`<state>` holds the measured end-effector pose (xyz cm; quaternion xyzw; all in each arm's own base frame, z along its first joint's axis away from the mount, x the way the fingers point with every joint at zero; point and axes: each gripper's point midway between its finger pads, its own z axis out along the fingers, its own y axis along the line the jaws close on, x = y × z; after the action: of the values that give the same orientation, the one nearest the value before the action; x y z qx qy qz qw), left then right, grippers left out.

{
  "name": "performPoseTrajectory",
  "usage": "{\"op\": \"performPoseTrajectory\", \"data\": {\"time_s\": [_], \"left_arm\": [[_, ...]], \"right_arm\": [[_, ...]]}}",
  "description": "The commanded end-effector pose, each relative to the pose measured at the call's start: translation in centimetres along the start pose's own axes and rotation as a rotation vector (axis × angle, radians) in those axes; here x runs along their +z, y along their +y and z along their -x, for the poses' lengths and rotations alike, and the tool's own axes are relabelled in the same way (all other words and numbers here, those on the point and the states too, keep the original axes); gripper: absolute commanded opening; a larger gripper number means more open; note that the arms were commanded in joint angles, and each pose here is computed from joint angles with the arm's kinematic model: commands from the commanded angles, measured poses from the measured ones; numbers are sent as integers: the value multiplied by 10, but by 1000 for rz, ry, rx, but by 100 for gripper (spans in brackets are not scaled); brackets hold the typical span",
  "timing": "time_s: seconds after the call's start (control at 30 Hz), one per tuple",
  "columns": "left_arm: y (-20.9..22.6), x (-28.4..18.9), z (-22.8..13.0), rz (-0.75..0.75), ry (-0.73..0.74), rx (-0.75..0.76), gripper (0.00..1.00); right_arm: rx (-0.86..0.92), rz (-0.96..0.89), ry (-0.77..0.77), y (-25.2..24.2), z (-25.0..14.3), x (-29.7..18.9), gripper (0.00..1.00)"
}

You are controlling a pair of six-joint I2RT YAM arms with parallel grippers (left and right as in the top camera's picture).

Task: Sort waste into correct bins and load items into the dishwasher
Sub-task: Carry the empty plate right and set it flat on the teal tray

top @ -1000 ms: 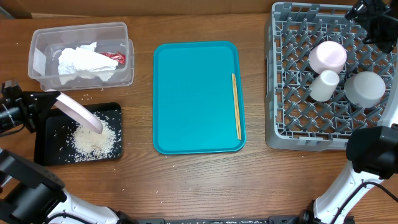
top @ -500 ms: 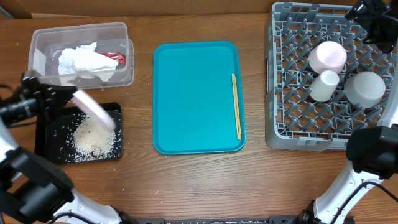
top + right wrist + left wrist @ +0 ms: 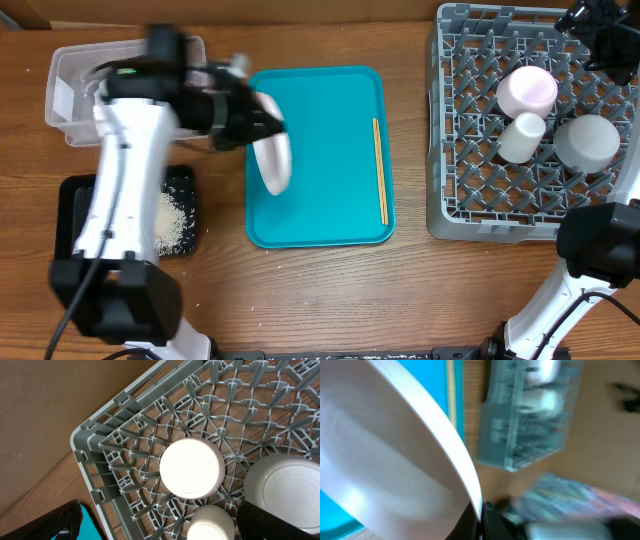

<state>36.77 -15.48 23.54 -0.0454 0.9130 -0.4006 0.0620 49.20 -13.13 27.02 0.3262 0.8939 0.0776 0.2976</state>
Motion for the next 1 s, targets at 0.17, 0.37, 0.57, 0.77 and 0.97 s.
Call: {"op": "performPoseTrajectory", "data": {"time_s": [0.17,0.37,0.57,0.77,0.97], "left_arm": [[31,77,16,618,-238,15,4],[48,130,4,772,-189,122,4],[58,140,-2,796,-150,116,29],[54,123,8,805,-165,110,35],[46,48,41,832,-272,20,35]], "right_arm": [[7,10,-20,2,4,-7,100],[7,11,-19,2,4,-7,100],[7,10,-20,2,4,-7,100],[7,10,-19,2,4,-7,100],[7,11,-19,2,4,-7,100]]}}
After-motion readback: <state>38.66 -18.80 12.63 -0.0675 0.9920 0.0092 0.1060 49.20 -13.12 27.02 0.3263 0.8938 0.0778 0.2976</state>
